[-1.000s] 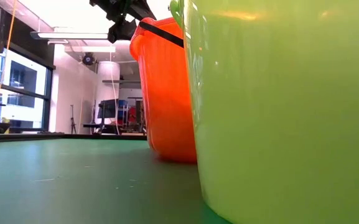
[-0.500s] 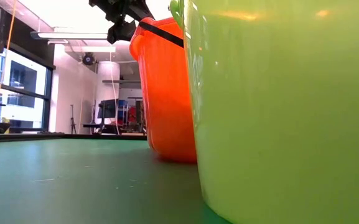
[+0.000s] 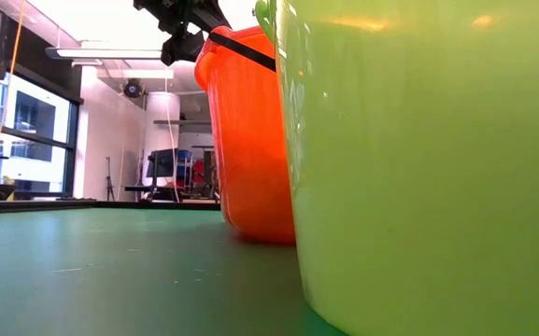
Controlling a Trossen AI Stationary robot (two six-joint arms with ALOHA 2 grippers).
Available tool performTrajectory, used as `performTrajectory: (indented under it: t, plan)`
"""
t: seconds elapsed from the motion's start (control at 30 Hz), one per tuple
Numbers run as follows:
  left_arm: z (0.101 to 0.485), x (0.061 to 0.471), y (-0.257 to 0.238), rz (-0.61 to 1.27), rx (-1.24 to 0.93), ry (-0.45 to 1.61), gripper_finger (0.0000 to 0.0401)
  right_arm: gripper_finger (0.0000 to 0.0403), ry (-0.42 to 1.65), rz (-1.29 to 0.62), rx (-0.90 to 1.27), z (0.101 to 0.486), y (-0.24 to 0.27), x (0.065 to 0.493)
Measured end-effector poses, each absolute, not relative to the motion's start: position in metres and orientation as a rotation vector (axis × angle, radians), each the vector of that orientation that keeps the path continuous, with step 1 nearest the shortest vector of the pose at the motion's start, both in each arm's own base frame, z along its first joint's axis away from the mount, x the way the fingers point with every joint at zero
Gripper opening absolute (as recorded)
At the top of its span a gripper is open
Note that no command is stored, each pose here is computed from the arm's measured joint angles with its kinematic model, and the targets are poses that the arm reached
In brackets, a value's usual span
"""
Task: Sort candy by brand, put in halloween buckets
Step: Put the white chocolate into the green bucket
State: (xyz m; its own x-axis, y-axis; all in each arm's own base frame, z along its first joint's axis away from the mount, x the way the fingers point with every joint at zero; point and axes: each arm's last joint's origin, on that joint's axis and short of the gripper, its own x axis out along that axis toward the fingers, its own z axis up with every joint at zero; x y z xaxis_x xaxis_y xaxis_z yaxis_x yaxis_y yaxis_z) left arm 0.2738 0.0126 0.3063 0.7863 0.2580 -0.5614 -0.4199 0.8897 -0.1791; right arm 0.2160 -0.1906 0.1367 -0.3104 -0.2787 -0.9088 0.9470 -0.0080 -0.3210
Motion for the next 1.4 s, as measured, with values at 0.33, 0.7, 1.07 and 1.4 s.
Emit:
performTrajectory:
  t: [0.33, 0.7, 1.07, 1.4]
  plan:
    - [0.316, 0.261, 0.012, 0.344, -0.242, 0.552, 0.0239, 0.0005, 1.349, -1.444, 0.605, 0.152, -0.177, 0.216]
    - [0.354, 0.2, 0.018, 0.583, -0.139, 0.428, 0.0239, 0.0, 0.962, -0.985, 0.492, 0.267, -0.131, 0.195]
    - [0.35, 0.203, 0.018, 0.616, -0.264, 0.422, 0.0239, 0.0, 0.461, -0.26, 0.651, 0.349, -0.051, 0.169]
    - [0.34, 0.207, 0.016, 0.532, -0.228, 0.536, 0.0239, 0.0, 0.354, 0.221, 0.842, 0.372, 0.049, 0.198]
